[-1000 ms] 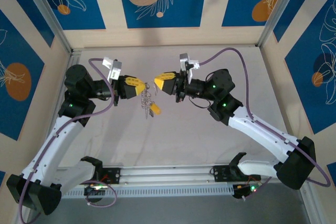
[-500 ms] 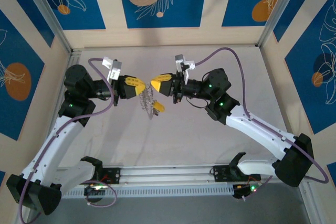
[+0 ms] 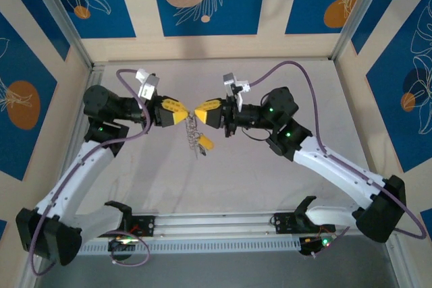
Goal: Put the keys on the keyring
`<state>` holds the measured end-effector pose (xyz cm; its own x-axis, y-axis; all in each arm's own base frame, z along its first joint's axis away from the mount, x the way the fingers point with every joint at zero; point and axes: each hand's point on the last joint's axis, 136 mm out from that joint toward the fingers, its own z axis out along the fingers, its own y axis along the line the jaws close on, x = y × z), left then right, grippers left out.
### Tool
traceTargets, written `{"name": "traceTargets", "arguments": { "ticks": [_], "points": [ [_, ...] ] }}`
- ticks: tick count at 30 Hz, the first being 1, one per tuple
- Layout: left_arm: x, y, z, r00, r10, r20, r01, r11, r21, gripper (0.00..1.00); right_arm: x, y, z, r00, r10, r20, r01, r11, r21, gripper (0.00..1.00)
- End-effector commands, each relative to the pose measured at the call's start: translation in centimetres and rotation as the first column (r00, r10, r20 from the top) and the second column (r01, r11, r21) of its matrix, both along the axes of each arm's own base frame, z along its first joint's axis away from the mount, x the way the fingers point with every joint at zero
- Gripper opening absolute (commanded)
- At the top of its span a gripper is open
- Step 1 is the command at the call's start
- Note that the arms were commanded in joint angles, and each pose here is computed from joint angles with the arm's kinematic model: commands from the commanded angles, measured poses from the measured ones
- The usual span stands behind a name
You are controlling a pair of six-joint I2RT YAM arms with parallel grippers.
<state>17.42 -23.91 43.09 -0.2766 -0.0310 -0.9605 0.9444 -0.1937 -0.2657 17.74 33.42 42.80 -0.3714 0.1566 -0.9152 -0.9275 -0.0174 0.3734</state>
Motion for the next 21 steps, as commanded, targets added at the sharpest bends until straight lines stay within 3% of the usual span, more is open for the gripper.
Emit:
{"name": "traceTargets", "arguments": {
  "ticks": [1,9,21],
  "points": [
    [-3.1,0.8,2.7,0.991,-0.091,0.102,0.094,0.995,-0.023,0.00,-2.8,-2.1,3.5,0.995,0.017,0.099,-0.019,1.000,0.018,0.00],
    [-4.2,0.7,4.6,0.985,-0.125,0.116,0.131,0.990,-0.044,0.00,-5.1,-3.8,5.4,0.986,-0.015,0.169,0.008,0.999,0.041,0.00],
    [-5.1,0.6,5.6,0.981,-0.145,0.126,0.153,0.987,-0.054,0.00,-3.3,-2.1,5.3,0.991,-0.036,0.129,0.022,0.994,0.109,0.00]
  ]
}}
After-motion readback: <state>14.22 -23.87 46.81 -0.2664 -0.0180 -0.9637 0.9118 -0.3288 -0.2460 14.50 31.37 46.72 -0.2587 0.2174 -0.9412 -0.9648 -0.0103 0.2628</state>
